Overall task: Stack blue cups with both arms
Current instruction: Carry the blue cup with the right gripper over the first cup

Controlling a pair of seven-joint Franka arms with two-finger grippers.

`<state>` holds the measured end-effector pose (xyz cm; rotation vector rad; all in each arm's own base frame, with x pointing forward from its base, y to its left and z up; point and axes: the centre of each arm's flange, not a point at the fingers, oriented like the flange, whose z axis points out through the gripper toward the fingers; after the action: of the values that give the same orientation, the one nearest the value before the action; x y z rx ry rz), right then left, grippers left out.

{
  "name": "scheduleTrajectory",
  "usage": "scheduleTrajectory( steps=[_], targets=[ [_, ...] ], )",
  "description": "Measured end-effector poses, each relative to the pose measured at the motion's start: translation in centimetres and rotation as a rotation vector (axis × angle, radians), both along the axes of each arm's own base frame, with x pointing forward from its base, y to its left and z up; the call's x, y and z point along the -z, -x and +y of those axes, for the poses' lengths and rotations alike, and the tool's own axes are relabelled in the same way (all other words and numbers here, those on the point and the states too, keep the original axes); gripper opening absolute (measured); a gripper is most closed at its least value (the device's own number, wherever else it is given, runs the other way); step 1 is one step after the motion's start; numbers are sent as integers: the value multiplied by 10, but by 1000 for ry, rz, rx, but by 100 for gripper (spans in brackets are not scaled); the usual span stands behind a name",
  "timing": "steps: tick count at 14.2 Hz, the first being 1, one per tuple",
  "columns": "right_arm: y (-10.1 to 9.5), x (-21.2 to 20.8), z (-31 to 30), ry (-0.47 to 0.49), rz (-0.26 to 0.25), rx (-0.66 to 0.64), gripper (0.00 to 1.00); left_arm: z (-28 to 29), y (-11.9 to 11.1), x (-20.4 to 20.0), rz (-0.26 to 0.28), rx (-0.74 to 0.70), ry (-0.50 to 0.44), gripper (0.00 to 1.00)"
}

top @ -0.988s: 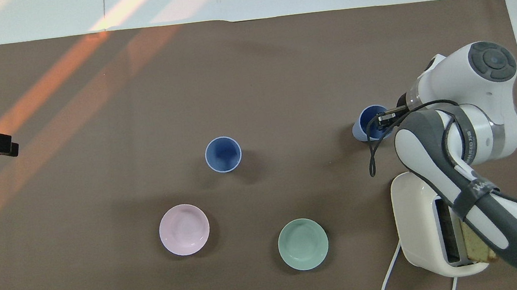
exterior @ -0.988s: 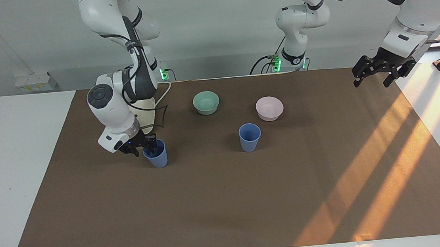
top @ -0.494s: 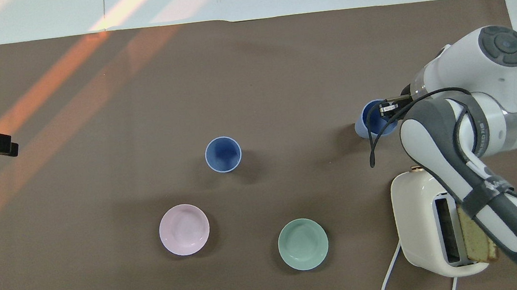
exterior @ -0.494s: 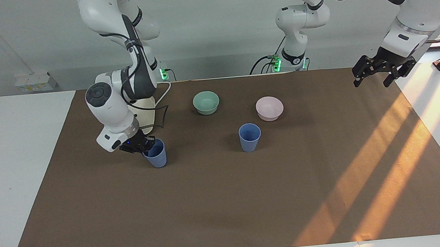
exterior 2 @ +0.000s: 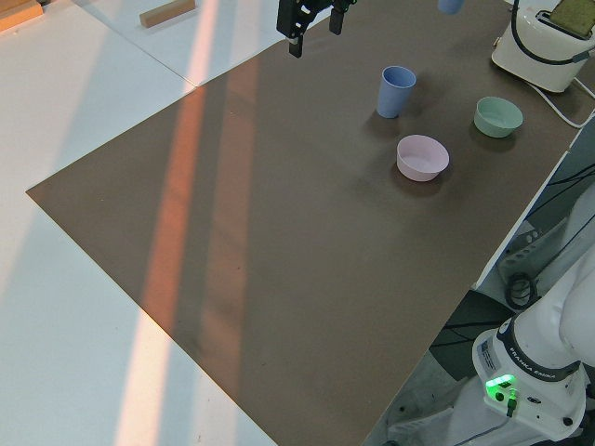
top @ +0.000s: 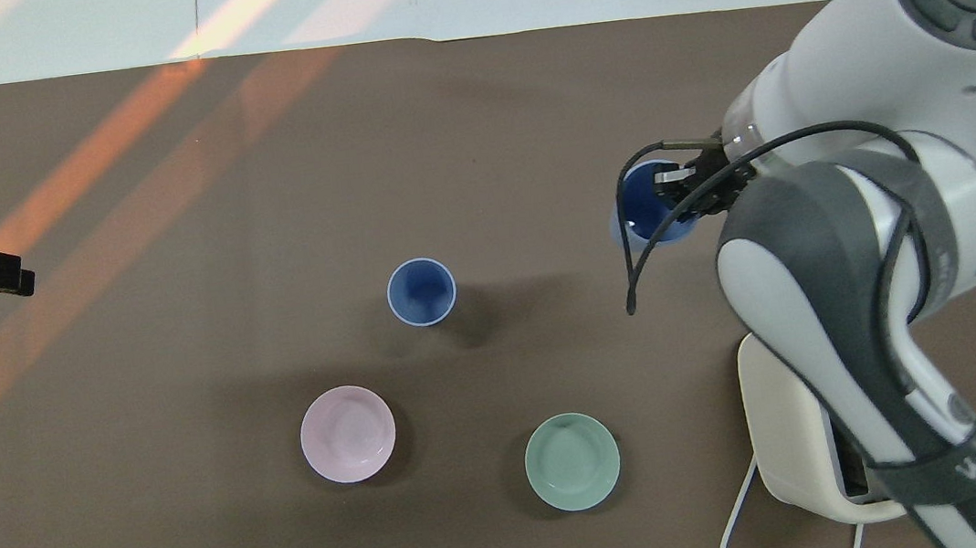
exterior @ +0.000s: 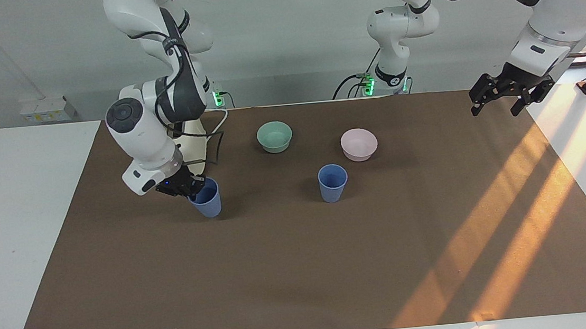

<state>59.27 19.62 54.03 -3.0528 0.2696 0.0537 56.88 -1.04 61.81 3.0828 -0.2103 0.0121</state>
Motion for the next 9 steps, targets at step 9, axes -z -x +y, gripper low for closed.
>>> scheduleTrajectory(
  steps=[9],
  targets=[
    [52, 8, 201, -50, -45, -29, 4, 0, 0, 0, 0, -6, 0, 100]
  ],
)
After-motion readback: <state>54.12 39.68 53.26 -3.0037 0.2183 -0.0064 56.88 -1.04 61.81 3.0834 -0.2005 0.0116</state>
